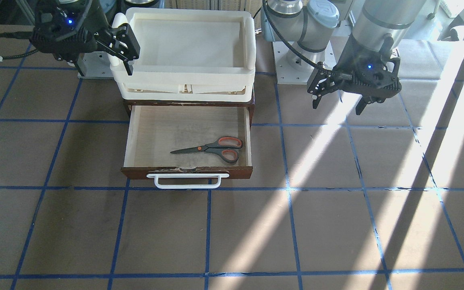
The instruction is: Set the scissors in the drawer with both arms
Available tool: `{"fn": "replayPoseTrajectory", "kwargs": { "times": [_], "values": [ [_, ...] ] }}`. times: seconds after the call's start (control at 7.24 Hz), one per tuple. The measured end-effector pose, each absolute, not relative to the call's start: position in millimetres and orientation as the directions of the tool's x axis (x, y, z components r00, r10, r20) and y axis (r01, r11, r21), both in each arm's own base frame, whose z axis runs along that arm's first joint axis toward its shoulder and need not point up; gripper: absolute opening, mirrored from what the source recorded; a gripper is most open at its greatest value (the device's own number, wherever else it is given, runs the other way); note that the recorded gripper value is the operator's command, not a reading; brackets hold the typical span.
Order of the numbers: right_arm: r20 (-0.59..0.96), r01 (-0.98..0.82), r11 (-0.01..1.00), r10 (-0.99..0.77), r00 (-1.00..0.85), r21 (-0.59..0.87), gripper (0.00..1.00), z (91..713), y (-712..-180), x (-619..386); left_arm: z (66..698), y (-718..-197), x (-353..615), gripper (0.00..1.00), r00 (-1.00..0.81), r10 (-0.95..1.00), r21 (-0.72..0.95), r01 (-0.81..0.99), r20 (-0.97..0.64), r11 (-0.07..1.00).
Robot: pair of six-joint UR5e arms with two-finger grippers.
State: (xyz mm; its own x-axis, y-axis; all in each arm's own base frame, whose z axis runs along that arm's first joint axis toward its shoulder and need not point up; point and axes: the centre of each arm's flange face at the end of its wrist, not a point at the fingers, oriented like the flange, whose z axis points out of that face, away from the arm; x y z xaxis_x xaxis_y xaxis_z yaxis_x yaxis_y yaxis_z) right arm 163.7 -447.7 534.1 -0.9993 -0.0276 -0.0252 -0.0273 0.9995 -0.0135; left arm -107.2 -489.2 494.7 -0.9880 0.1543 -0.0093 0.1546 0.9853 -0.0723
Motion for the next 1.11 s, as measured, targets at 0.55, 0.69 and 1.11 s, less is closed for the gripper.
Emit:
{"fn": "replayPoseTrajectory", "kwargs": {
  "times": [0.55,0.69,1.11],
  "values": [
    [-0.024,-0.023,1.0,-0.023,-0.999,-0.013,1.0,534.0,-447.7,163.5,497.0,-484.7,-103.5,1.0,-0.998,0.062,-0.071,0.063,-0.012,0.995],
    [-0.023,-0.024,1.0,-0.024,-0.999,-0.013,1.0,534.1,-447.7,163.5,497.0,-484.8,-102.8,1.0,-0.998,0.055,-0.071,0.056,-0.011,0.996],
    [-0.021,-0.031,0.999,-0.032,-0.999,-0.02,1.0,535.1,-448.1,162.8,497.1,-485.3,-101.7,1.0,-0.999,0.05,-0.073,0.05,-0.008,0.996]
  ]
}}
